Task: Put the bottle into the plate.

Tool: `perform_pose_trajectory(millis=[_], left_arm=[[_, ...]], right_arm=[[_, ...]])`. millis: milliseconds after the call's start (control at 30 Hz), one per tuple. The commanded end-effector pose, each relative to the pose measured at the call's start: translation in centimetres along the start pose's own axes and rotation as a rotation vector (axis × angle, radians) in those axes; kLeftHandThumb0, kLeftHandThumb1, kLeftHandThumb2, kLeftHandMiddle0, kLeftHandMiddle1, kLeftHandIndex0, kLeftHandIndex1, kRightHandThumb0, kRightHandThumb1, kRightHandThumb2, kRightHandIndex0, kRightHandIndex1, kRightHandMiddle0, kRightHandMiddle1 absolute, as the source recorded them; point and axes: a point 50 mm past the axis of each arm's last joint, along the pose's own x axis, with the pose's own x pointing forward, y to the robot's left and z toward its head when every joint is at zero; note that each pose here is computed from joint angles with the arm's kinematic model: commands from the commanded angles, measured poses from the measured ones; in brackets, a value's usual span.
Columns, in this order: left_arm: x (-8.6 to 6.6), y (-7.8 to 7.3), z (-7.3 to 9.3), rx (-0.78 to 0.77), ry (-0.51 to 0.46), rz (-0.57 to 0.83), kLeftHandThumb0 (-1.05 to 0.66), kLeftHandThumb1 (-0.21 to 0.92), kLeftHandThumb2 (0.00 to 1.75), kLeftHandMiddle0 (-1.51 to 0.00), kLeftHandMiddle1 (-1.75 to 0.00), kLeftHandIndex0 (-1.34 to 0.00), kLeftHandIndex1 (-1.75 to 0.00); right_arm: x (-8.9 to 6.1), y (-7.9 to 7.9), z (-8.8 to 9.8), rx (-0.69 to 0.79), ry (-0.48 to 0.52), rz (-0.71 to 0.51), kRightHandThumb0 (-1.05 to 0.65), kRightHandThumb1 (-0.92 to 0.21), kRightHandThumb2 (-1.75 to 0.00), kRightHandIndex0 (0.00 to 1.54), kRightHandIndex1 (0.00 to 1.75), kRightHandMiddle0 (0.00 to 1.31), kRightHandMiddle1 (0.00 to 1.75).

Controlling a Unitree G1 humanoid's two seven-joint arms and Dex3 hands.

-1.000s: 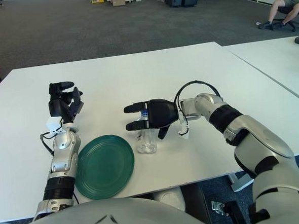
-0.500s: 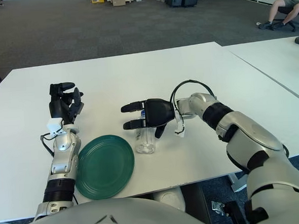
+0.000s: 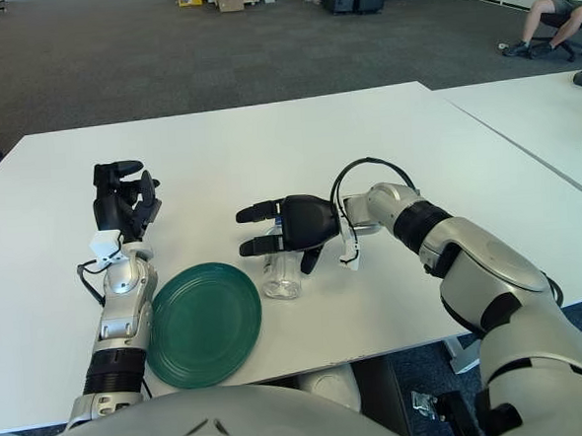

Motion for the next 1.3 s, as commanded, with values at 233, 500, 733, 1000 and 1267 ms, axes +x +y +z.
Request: perform_pose_trajectory(millis=[233, 500, 733, 1000, 1267], left_arm=[[0.21, -0.17, 0.26, -0.002, -0.017, 0.000, -0.36, 0.88, 0.59, -0.38, -1.50, -0.23, -1.75], [0.32, -0.11, 0.16, -0.005, -0.009, 0.006, -0.36, 0.87, 0.59, -0.39, -1.51, -0.23, -1.75], [0.39, -0.02, 0.17, -0.009, -0.009, 0.013, -0.37, 0.86, 0.60, -0.39, -1.52, -0.24, -1.75], [0.42, 0.02, 0.25, -0.013, -0.007, 0.017, -0.37, 0.84, 0.64, -0.38, -1.53, -0.25, -1.75], [0.37, -0.10, 0.35, -0.022, -0.012, 0.026, -0.37, 0.81, 0.68, -0.38, -1.53, -0.26, -1.75]], right_arm=[[-0.30, -0.01, -0.08, 0.041, 0.033, -0.001, -0.51, -0.92, -0.89, 0.25, 0.02, 0.00, 0.50], [-0.30, 0.08, 0.12, 0.054, 0.031, -0.007, -0.49, -0.92, -0.89, 0.26, 0.02, 0.00, 0.52], [-0.22, 0.00, 0.30, 0.055, 0.022, -0.016, -0.47, -0.92, -0.92, 0.30, 0.03, 0.00, 0.60], [0.11, -0.39, 0.19, 0.039, -0.008, -0.076, -0.42, -0.92, -0.89, 0.48, 0.12, 0.00, 0.86], [-0.02, -0.56, 0.23, -0.009, -0.017, -0.109, -0.10, -0.79, -0.75, 0.34, 1.52, 0.13, 1.64]])
